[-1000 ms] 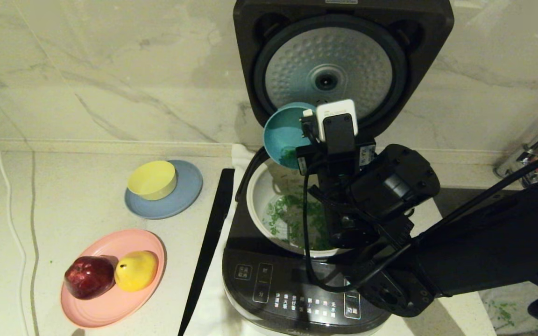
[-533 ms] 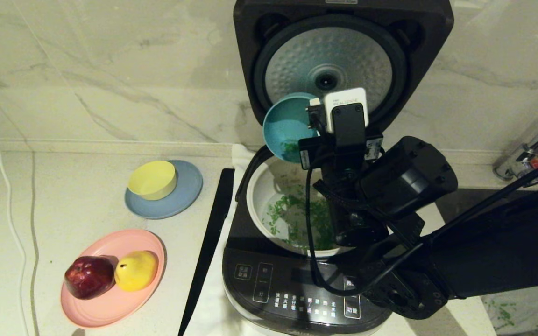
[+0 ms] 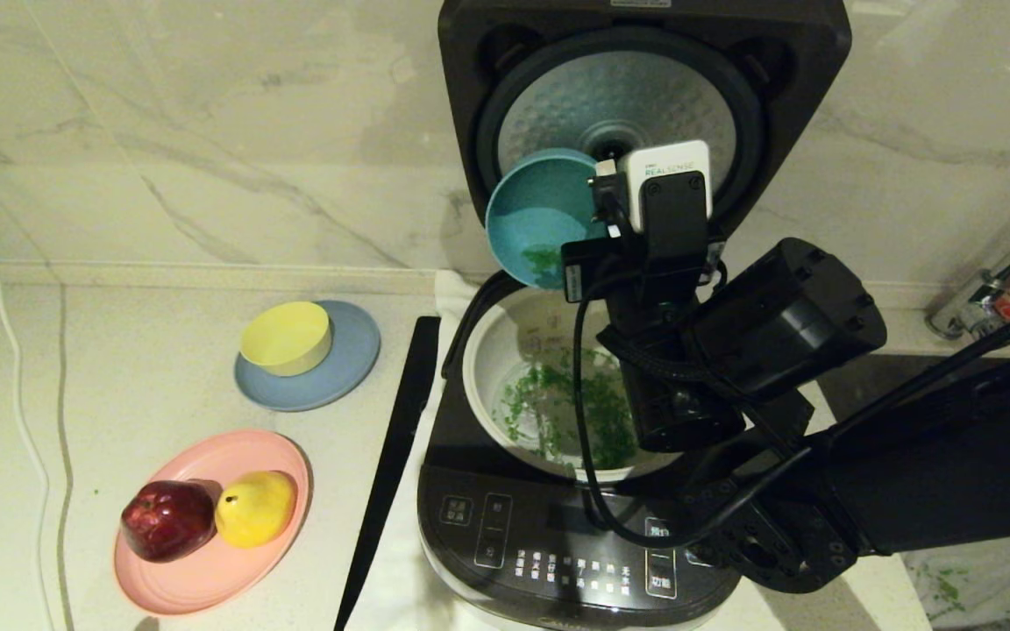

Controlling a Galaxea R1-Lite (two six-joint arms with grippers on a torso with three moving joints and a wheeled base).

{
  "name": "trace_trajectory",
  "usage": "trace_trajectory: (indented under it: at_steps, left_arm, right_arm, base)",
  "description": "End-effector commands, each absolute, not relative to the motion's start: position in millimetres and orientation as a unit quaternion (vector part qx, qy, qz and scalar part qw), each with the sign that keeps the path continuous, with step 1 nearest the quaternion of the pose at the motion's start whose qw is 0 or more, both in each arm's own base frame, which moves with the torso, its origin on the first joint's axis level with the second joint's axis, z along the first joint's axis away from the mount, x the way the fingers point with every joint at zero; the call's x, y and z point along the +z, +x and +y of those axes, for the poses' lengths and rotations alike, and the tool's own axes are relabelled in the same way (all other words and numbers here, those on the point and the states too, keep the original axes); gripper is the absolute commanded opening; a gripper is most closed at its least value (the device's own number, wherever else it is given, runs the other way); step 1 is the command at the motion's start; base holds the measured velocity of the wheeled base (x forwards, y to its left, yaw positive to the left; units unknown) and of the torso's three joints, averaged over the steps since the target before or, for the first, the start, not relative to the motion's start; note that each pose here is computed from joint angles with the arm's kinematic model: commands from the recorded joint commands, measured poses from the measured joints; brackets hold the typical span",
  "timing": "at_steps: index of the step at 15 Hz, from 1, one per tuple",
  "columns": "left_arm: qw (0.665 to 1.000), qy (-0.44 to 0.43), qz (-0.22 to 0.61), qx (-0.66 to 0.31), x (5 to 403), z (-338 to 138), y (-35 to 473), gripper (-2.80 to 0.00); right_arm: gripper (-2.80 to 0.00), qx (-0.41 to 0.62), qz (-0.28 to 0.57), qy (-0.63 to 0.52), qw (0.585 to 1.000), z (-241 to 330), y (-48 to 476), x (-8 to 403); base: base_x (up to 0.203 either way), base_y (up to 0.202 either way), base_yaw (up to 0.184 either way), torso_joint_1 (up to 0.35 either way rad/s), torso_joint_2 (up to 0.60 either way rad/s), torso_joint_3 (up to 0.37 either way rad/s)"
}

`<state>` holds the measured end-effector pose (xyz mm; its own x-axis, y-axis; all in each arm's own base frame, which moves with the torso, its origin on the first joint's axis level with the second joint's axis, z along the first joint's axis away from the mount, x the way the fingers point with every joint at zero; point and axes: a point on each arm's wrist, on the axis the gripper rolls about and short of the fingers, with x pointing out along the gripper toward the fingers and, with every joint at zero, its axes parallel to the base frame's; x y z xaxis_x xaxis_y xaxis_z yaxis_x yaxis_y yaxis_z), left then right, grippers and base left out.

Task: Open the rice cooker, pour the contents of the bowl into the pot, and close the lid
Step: Pour the water from the bowl into the rice cooker

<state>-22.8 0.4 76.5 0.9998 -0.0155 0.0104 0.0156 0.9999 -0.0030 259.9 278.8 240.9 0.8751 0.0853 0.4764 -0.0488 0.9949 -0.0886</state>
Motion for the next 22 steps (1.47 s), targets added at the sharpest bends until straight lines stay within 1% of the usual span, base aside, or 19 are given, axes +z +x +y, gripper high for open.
trace_trajectory:
  at_steps: [1,6,10,15,17,22]
  left_arm:
    - [1.000,-0.002,-0.004,-0.008,76,0,-23,-2.80]
    - [1.000,-0.002,-0.004,-0.008,76,0,-23,-2.80]
    - [1.000,-0.002,-0.004,-0.008,76,0,-23,-2.80]
    - [1.000,-0.002,-0.004,-0.008,76,0,-23,-2.80]
    - [1.000,-0.002,-0.004,-0.008,76,0,-23,-2.80]
    - [1.000,-0.002,-0.005,-0.008,76,0,-23,-2.80]
  right_arm:
    - [-2.80,0.038,-0.256,-0.029,0.965,276,258,245]
    - [-2.80,0.047,-0.256,-0.023,0.965,269,265,241]
    - [-2.80,0.052,-0.223,-0.039,0.973,267,273,215]
    - [-2.80,0.053,-0.215,-0.055,0.974,271,278,204]
    - [-2.80,0.048,-0.226,-0.049,0.972,268,275,215]
    - [-2.80,0.034,-0.269,-0.015,0.962,250,242,268]
  base:
    - [0.000,0.000,0.000,0.000,0.00,0.000]
    - [0.000,0.000,0.000,0.000,0.00,0.000]
    - [0.000,0.000,0.000,0.000,0.00,0.000]
    - [0.000,0.000,0.000,0.000,0.00,0.000]
    - [0.000,0.000,0.000,0.000,0.00,0.000]
    - [0.000,0.000,0.000,0.000,0.00,0.000]
